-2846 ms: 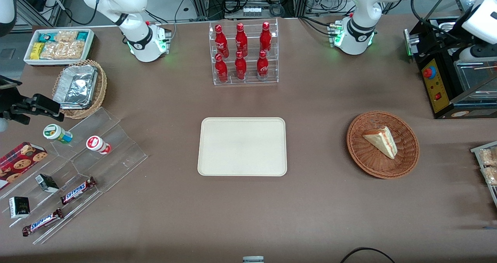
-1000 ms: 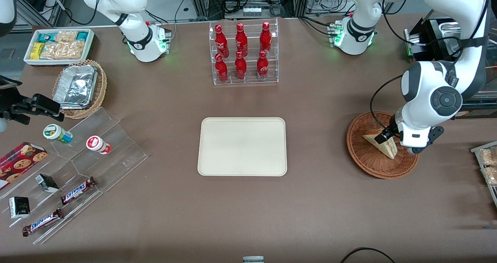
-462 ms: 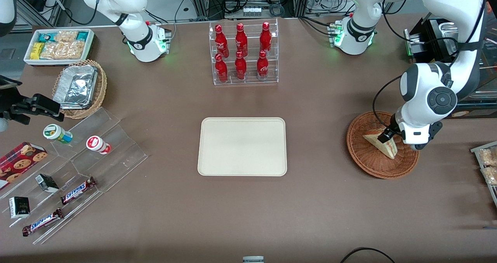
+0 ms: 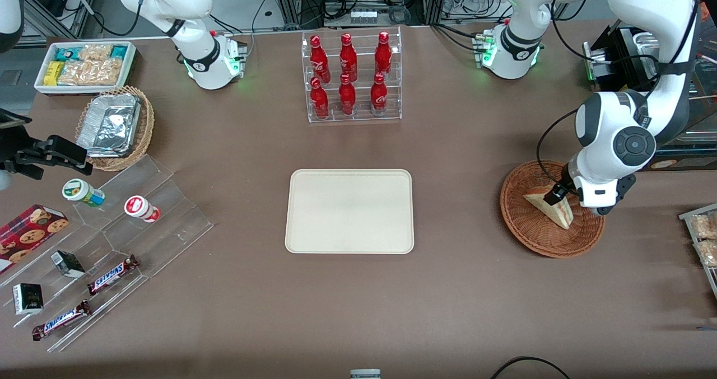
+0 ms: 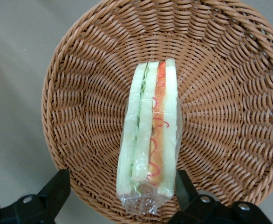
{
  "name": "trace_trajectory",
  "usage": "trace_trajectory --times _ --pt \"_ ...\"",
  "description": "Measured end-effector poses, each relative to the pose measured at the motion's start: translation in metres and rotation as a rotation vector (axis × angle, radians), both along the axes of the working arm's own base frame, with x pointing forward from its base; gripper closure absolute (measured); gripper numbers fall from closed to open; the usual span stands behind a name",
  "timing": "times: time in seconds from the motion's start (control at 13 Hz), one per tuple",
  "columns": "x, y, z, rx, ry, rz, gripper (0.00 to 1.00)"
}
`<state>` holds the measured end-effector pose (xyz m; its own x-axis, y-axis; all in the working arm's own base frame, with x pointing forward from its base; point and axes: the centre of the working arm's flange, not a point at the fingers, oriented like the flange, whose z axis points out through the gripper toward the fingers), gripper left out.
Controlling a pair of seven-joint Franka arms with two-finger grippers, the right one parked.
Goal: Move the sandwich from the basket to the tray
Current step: 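Lower the left gripper and close it on the sandwich's wrapped edge, then lift the sandwich and carry it over the cream-white tray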
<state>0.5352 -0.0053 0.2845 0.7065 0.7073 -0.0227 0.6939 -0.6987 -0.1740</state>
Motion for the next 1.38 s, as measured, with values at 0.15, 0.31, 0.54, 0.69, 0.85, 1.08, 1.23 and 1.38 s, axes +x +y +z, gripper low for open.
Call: trace_trajectory --times 0.15,0.31,0.54,0.69,0.85,1.08,1.23,1.38 --pt "0.000 0.000 -0.002 0.000 -0.002 0.000 0.00" --pt "0.001 -0.001 -0.007 -0.002 -0.009 -0.003 0.00" --pt "0.003 -0.003 -0.016 -0.005 -0.022 0.001 0.00" --pt "0.003 -0.005 -0.021 -0.005 -0.024 0.006 0.00" --pt "0.004 -0.006 -0.024 -0.004 -0.026 0.024 0.08" --pt "0.004 -0.006 -0.024 -0.002 -0.032 0.039 0.39" --pt "0.008 -0.006 -0.020 -0.003 -0.044 0.042 0.62" --pt "0.017 -0.007 -0.010 -0.003 -0.065 0.040 0.73"
